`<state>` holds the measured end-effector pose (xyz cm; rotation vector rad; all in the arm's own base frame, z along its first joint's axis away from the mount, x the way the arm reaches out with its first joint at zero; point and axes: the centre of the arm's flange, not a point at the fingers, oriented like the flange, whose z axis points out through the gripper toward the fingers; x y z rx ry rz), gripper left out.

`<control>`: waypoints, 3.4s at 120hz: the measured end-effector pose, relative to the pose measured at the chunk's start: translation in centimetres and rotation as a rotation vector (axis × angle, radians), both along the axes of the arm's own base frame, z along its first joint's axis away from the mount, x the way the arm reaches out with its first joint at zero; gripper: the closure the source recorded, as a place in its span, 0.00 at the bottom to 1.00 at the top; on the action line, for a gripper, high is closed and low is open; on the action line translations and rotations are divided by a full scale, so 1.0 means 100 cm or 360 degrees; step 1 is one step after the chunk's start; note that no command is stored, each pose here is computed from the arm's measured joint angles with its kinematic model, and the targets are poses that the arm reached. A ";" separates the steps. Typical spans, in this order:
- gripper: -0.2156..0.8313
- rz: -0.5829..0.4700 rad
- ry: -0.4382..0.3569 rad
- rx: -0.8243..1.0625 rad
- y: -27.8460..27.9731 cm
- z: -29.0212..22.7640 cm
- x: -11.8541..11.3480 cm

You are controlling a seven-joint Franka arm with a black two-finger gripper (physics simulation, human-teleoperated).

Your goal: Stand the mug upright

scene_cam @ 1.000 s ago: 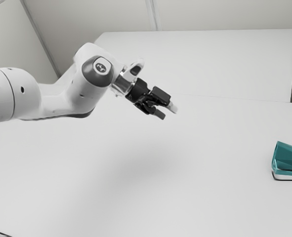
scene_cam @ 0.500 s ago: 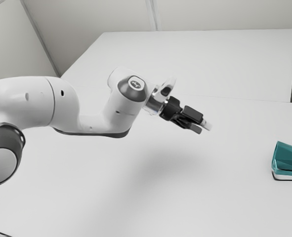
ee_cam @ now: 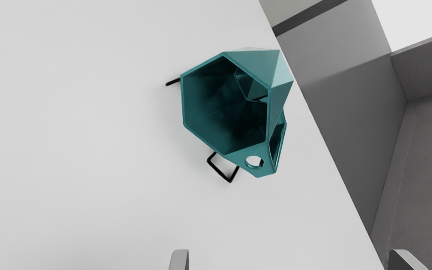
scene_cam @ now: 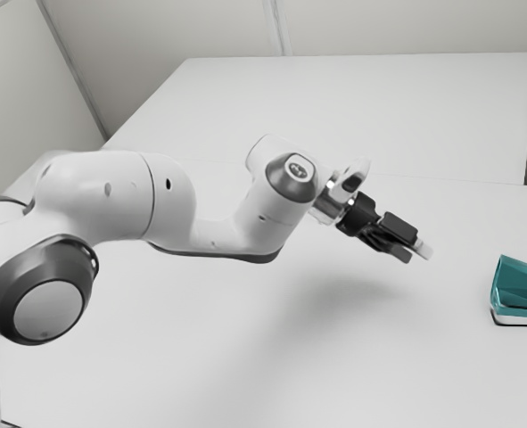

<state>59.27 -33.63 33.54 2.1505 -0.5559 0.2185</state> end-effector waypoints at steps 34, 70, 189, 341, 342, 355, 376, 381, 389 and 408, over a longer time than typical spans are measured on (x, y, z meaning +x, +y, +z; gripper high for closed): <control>0.23 -0.0011 0.0022 -0.0031 -0.033 -0.006 0.009; 0.23 -0.0059 0.0048 -0.0043 -0.071 -0.022 0.007; 0.23 -0.0022 -0.0026 -0.0071 -0.127 -0.057 0.028; 0.80 -0.0037 -0.0056 -0.0099 -0.158 -0.067 0.022; 0.81 -0.0037 -0.0056 -0.0099 -0.158 -0.067 0.022; 0.88 -0.0041 -0.0060 -0.0100 -0.160 -0.064 0.021; 0.93 -0.0048 -0.0085 -0.0112 -0.162 -0.050 0.020; 0.93 -0.0049 -0.0095 -0.0115 -0.162 -0.044 0.020; 0.94 -0.0051 -0.0118 -0.0121 -0.163 -0.032 0.020; 0.95 -0.0052 -0.0179 -0.0120 -0.150 0.012 0.017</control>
